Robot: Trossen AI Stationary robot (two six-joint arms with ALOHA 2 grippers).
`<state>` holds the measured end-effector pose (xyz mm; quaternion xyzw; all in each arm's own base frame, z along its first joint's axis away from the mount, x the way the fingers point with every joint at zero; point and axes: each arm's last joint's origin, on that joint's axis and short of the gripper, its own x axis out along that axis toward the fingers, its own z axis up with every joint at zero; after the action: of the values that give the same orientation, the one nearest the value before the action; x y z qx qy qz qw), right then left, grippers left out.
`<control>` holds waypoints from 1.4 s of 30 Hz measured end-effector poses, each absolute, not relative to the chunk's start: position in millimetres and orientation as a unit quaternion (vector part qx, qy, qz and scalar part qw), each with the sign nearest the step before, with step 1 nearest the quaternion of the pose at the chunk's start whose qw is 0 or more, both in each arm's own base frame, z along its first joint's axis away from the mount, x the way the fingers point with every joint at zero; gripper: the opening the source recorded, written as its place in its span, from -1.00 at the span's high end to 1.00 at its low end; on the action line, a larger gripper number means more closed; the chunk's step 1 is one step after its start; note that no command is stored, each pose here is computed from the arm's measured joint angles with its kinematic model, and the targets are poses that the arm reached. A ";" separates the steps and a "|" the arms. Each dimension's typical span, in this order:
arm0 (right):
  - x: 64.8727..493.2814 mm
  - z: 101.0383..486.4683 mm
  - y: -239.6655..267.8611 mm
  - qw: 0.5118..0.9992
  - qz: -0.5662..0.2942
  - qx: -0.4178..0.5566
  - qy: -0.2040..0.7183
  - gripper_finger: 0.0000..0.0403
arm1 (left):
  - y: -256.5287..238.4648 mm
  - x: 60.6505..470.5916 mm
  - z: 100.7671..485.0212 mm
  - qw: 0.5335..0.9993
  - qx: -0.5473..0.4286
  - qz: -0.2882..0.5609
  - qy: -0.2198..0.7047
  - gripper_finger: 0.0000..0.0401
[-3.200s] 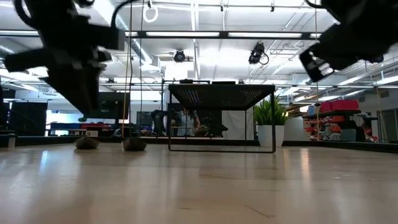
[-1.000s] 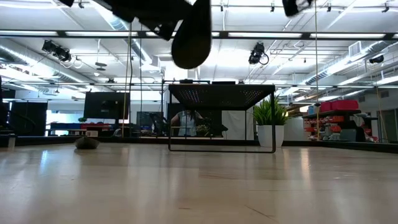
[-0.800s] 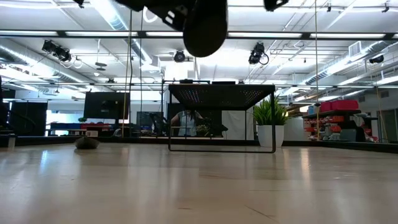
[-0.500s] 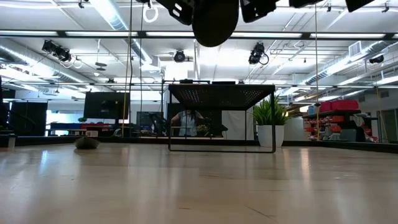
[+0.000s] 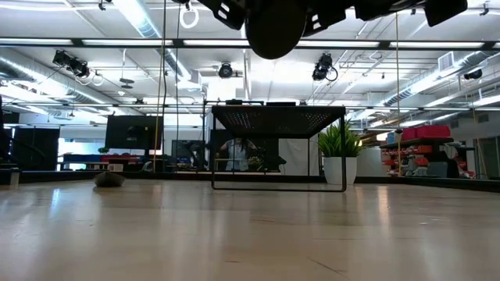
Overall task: Pick & Place Mini shaped plates
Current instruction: Stack the black drop-shaped plate on top of the black drop-shaped plate on the shelf
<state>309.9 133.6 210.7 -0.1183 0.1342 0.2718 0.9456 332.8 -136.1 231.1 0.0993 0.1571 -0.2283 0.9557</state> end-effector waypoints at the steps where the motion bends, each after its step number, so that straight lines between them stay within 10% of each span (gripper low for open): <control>1: 309.9 210.7 133.6 0.946 0.272 -0.118 0.134 0.52 | -135.9 332.9 231.2 0.956 0.099 -0.228 0.157 0.99; 9: 309.1 211.0 135.1 0.938 0.299 -0.124 0.127 0.95 | -135.3 333.3 231.6 0.958 0.103 -0.219 0.154 0.85; 24: 276.0 199.3 136.6 0.883 0.333 -0.152 0.295 0.98 | -125.6 330.8 228.8 0.957 0.074 -0.196 0.201 0.38; 33: 221.5 260.4 82.1 0.822 0.135 -0.459 0.309 0.98 | -118.7 323.8 213.4 0.950 0.032 -0.094 0.295 0.46; 42: 221.6 294.5 -54.3 0.837 0.040 -0.486 0.248 0.99 | -119.0 325.0 215.3 0.953 0.031 -0.095 0.284 0.58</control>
<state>221.6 -54.3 294.5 -0.4864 0.2484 0.0401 0.8367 325.0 -119.0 215.3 0.0314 0.2845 -0.0945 0.9535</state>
